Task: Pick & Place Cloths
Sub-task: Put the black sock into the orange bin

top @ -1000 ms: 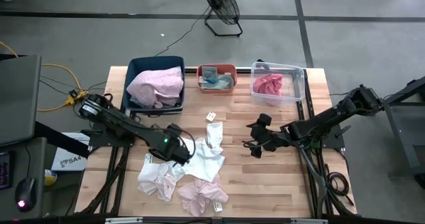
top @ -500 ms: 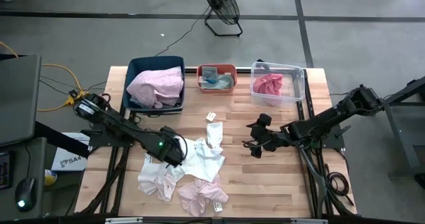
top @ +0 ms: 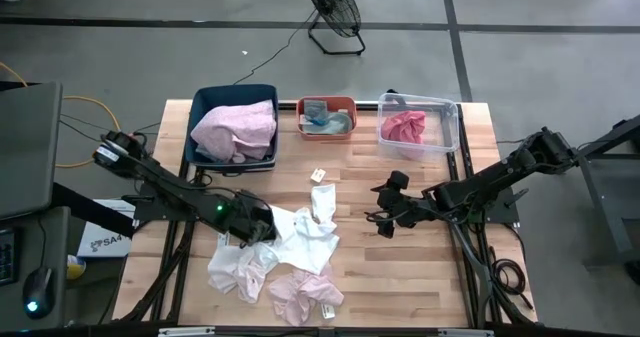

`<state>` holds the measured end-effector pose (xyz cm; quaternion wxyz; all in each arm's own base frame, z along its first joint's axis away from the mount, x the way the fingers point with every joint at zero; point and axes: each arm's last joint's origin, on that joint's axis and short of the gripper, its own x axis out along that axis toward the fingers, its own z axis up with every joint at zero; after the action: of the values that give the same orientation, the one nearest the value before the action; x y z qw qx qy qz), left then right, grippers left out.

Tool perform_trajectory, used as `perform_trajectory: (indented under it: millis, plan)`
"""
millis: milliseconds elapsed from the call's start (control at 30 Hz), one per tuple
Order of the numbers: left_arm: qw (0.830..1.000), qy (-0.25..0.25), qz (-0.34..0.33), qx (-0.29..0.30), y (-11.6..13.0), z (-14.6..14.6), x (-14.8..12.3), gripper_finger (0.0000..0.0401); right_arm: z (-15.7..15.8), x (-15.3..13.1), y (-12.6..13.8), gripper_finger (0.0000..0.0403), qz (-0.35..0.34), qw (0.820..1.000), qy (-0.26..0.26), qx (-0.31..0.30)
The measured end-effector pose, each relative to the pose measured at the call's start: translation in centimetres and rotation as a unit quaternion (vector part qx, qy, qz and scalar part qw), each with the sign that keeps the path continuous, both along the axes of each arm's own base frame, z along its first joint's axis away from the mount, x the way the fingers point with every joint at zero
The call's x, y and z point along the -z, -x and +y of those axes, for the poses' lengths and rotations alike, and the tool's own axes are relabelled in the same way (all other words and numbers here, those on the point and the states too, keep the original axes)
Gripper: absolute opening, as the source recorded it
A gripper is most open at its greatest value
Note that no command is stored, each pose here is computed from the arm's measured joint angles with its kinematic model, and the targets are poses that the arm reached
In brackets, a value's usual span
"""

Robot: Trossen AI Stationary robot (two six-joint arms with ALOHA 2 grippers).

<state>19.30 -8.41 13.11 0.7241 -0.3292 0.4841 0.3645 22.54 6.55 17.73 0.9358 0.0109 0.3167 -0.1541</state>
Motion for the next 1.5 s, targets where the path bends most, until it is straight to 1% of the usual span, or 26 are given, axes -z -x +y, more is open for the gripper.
perform_trajectory:
  millis: [100, 233, 333, 500, 533, 667, 800, 867, 933, 1033, 1100, 1267, 1400, 1500]
  plan:
    - [1.000, 0.003, -0.015, -0.007, -0.2, -0.1, 0.1, 0.0258, 0.0, 0.0, 0.0, 0.0335, 0.000, 1.000, 0.000, 0.000]
    - [1.000, 0.001, -0.022, -0.008, -0.3, -0.1, 0.2, 0.0206, 0.0, 0.0, 0.0, 0.0335, 0.000, 1.000, 0.000, 0.000]
    - [1.000, 0.004, -0.024, -0.010, -0.3, -0.1, 0.2, 0.0149, 0.0, 0.0, 0.0, 0.0335, 0.000, 1.000, 0.000, 0.000]
    - [1.000, 0.005, -0.026, -0.006, -0.4, -0.1, 0.2, 0.0026, 0.0, 0.0, 0.0, 0.0335, 0.000, 1.000, 0.000, 0.000]
    - [1.000, 0.004, -0.025, -0.003, -0.4, -0.1, 0.2, 0.0017, 0.0, 0.0, 0.0, 0.0335, 0.000, 1.000, 0.000, 0.000]
    - [1.000, 0.000, -0.022, 0.010, -0.4, -0.1, 0.1, 0.0009, 0.0, 0.0, 0.0, 0.0335, 0.000, 1.000, 0.000, 0.000]
    - [1.000, -0.006, -0.015, 0.024, -0.6, -0.2, -1.2, 0.0006, 0.0, 0.0, 0.0, 0.0335, 0.000, 1.000, 0.000, 0.000]
    - [0.999, -0.021, -0.006, 0.036, -0.6, -0.2, -2.3, 0.0005, 0.0, 0.0, 0.0, 0.0335, 0.000, 1.000, 0.000, 0.000]
    - [0.999, -0.033, -0.019, 0.038, -0.9, -0.3, -4.1, 0.0005, 0.0, 0.0, 0.0, 0.0335, -0.001, 1.000, -0.001, 0.001]
    - [0.997, -0.069, -0.016, 0.044, -1.0, -0.1, -6.1, 0.0004, 0.0, 0.0, 0.0, 0.0335, -0.004, 1.000, -0.007, 0.005]
    - [0.994, -0.089, -0.039, 0.056, -1.7, -0.3, -7.7, 0.0004, 0.0, -0.1, -0.1, 0.0335, -0.008, 1.000, -0.009, 0.005]
    - [0.975, -0.170, -0.094, 0.105, -3.3, -0.6, -10.9, 0.0004, 0.2, -0.6, -0.5, 0.0335, -0.039, 0.999, -0.013, -0.001]
    - [0.952, -0.245, -0.139, 0.122, -4.3, -0.7, -12.4, 0.0004, 0.4, -1.4, -1.1, 0.0335, -0.085, 0.996, -0.008, -0.017]
    - [0.933, -0.293, -0.171, 0.122, -5.0, -0.9, -13.3, 0.0004, 0.6, -2.4, -1.6, 0.0335, -0.138, 0.990, -0.015, -0.023]
